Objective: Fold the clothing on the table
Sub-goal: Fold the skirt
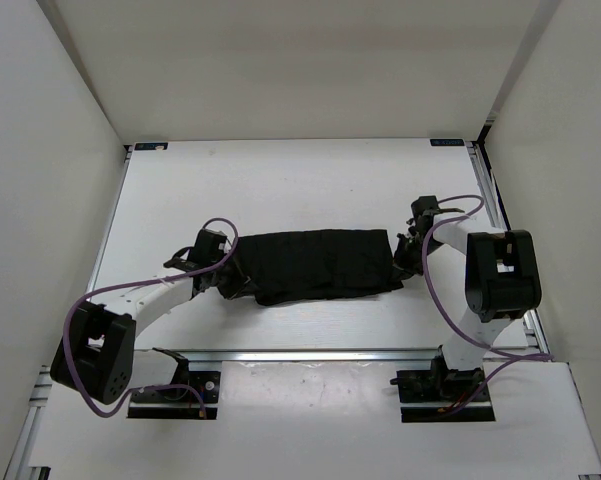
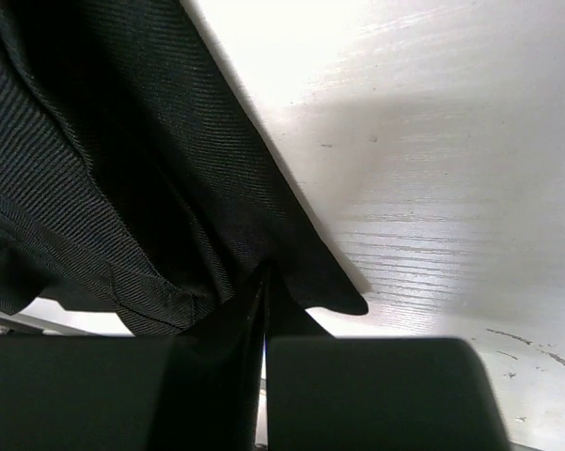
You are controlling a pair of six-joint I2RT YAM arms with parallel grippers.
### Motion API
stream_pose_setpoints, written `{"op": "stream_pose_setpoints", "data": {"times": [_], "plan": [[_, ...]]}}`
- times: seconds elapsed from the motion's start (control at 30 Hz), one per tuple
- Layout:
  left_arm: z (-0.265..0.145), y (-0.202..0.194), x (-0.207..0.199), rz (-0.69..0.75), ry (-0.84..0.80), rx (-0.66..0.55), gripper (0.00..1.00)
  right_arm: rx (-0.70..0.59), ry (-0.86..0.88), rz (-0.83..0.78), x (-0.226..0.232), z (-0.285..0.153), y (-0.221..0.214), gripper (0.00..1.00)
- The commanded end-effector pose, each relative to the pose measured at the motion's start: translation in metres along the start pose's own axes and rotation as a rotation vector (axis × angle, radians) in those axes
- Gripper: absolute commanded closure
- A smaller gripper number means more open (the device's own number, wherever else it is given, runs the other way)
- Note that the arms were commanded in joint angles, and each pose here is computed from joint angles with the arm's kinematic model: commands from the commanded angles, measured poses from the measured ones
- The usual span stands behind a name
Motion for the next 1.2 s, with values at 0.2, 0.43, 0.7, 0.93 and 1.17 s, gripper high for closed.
{"op": "stream_pose_setpoints", "data": {"times": [0.2, 0.43, 0.7, 0.93, 1.17], "plan": [[-0.003, 0.013, -0.048, -0.004, -0.099, 0.034, 1.00, 0.068, -0.045, 0.021, -0.018, 0.018, -0.019, 1.00], [-0.041, 0.042, -0.175, 0.029, -0.586, 0.106, 1.00, 0.076, -0.046, 0.032, -0.021, 0.020, -0.020, 1.00], [-0.012, 0.076, -0.073, 0.050, -0.250, -0.116, 1.00, 0.108, -0.045, 0.018, -0.019, 0.026, -0.022, 1.00], [0.008, 0.083, -0.006, 0.000, -0.012, -0.165, 1.00, 0.099, -0.052, 0.026, -0.024, 0.022, -0.018, 1.00], [-0.044, 0.076, -0.165, 0.112, -0.629, -0.007, 1.00, 0.109, -0.048, 0.024, -0.025, 0.024, -0.017, 1.00]]}}
Point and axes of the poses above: each gripper's point midway between its finger pads, its own z axis out along the fingers, its own x axis along the line the jaws close on, y = z × x, the point moved 1 cm from there along -z, back along the fingers, and after that the axes turned 11 degrees about -z, right-handed, at the moved point
